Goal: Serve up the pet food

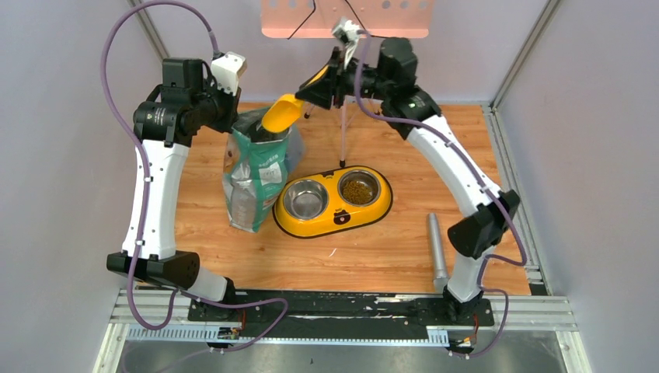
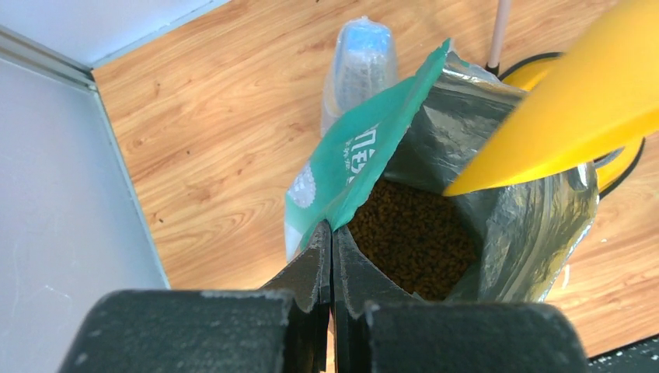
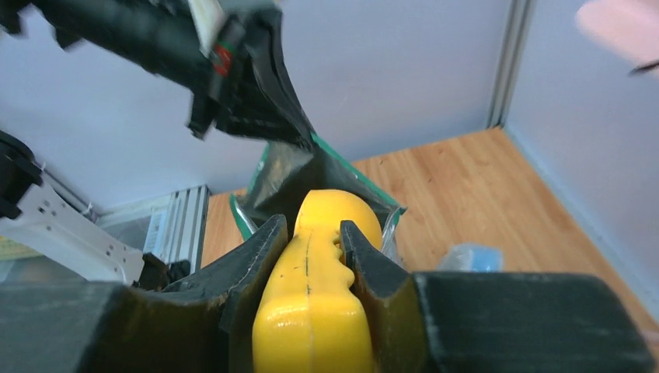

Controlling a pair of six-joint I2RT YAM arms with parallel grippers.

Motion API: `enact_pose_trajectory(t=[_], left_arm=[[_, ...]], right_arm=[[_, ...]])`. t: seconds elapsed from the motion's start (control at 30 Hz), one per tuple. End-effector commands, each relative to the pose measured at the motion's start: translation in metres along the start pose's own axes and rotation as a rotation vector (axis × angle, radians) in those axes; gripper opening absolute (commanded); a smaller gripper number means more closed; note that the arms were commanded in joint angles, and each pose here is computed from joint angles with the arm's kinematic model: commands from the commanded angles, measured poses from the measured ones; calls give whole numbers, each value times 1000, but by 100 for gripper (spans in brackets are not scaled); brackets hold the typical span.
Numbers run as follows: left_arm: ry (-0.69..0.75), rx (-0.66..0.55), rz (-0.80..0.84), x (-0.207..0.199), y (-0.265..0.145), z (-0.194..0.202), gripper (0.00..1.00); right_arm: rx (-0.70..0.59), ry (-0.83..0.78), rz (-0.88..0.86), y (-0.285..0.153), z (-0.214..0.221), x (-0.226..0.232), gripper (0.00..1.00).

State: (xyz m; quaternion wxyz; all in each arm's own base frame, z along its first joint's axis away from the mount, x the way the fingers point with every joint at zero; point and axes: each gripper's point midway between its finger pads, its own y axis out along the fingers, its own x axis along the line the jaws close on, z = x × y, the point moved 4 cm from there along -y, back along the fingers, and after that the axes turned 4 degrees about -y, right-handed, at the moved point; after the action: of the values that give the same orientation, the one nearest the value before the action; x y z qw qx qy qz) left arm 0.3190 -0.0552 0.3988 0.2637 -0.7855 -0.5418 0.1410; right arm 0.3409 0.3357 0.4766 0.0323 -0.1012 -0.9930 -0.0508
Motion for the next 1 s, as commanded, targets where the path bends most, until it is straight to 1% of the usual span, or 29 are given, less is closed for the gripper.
enact_pose_trajectory(t=[0.0,0.17,0.27,0.37,0.53,0.67,0.87,0.97], left_arm=[[34,-338,41,-9,-44,-67,0],[44,-362,142,-26,-52,-63,0],[23,-362,207,-37,-53,-55,0],[0,-359,253,-45,-53,-43,0],[-39,-330,301,-53,-50,-32,0],[-48,-312,304,-54,-47,-25,0],[-89,-266,296,-52,-31,-14,0],[-104,-249,254,-46,-20,-8,0]], right_arm=[[84,-47,-112,25,43,6,0],[168,-110,-153,50,81,12,0],[228,-91,-173,64,104,15,0],[301,-76,-155,77,132,8,0],[357,-100,-121,96,168,-2,0],[405,-142,-56,106,194,-12,0],[474,-274,-8,109,246,-21,0],[535,-241,-47,106,279,-11,0]])
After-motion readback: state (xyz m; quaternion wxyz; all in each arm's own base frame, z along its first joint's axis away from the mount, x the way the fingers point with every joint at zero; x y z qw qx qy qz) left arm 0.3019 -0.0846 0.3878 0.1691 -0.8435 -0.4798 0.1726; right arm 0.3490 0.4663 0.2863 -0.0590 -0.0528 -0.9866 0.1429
